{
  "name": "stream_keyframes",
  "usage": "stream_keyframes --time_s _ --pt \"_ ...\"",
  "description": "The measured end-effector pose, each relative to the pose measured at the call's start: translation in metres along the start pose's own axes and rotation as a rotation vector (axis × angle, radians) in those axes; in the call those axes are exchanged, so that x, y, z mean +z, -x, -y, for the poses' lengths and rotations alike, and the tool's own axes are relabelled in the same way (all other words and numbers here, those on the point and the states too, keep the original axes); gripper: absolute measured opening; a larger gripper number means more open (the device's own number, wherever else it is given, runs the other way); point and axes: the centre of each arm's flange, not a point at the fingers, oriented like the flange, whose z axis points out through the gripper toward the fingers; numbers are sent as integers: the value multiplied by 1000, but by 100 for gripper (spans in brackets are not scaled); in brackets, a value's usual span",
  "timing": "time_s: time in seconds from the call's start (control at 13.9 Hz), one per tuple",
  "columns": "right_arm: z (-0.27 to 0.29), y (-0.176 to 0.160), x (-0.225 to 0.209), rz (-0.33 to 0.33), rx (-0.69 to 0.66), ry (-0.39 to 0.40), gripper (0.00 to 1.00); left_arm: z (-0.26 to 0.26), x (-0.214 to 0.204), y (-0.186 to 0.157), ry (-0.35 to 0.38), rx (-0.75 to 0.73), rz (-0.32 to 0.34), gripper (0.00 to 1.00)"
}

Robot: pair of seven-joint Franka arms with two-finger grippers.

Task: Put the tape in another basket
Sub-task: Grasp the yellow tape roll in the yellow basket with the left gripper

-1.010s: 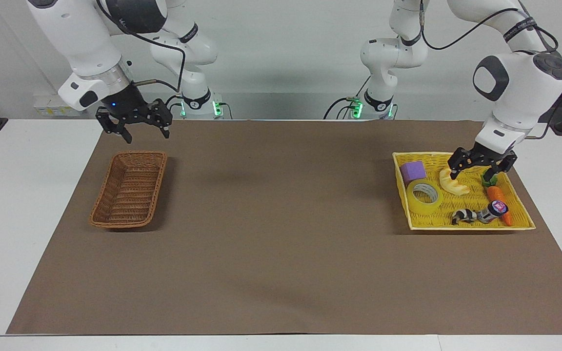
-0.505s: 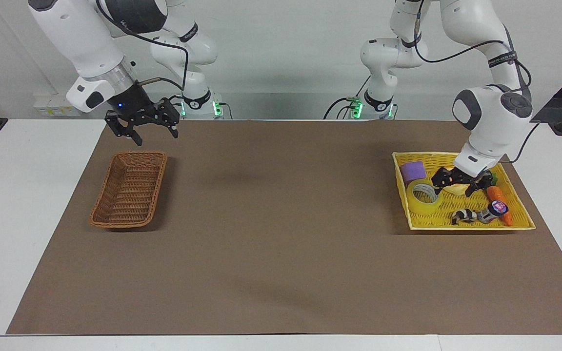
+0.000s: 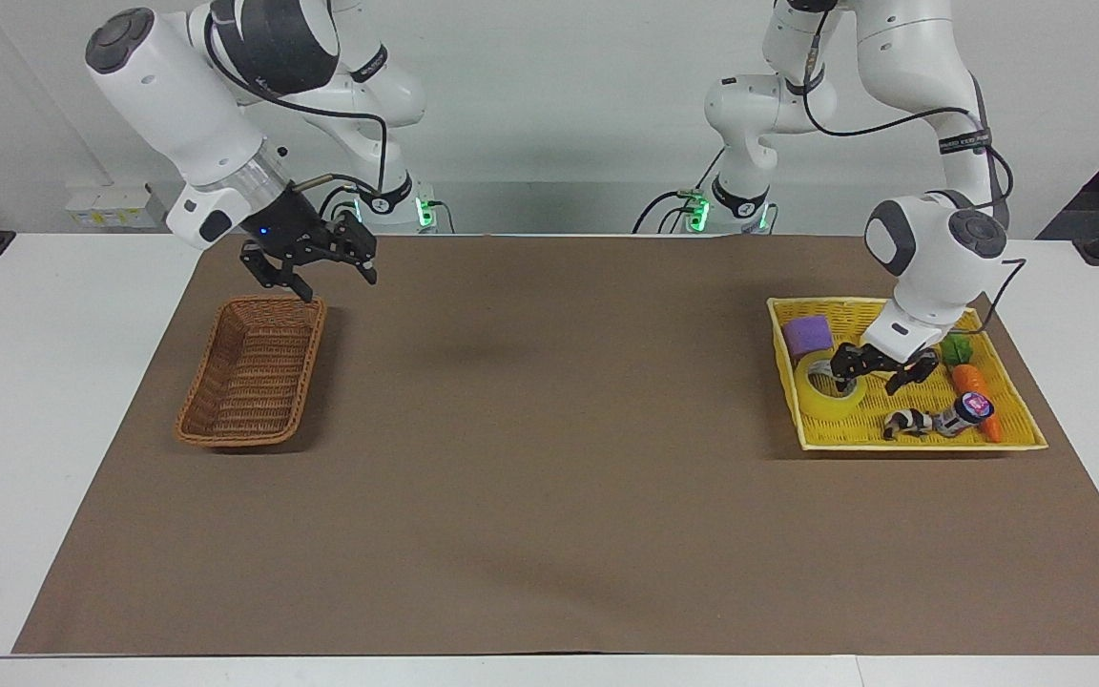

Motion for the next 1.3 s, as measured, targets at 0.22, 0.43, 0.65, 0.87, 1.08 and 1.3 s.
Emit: stream_keyframes --time_s 0.22,0.43,0.65,0.87,1.08,1.3 --pt "5 -1 26 -10 -10 -34 100 -3 1 1 2 6 4 28" --pt "13 1 44 -3 -7 -77 100 -3 0 0 2 11 2 22" --pt "15 3 56 7 -39 -123 100 -3 -3 -1 1 14 -5 22" --pt "19 3 74 -15 -46 -178 100 -3 -29 -10 -7 17 -51 22" --pt "24 5 90 -31 -39 -266 100 -7 -71 -16 7 27 -35 22" --pt "23 5 98 -62 -16 -341 100 -37 -99 -19 55 32 -38 22"
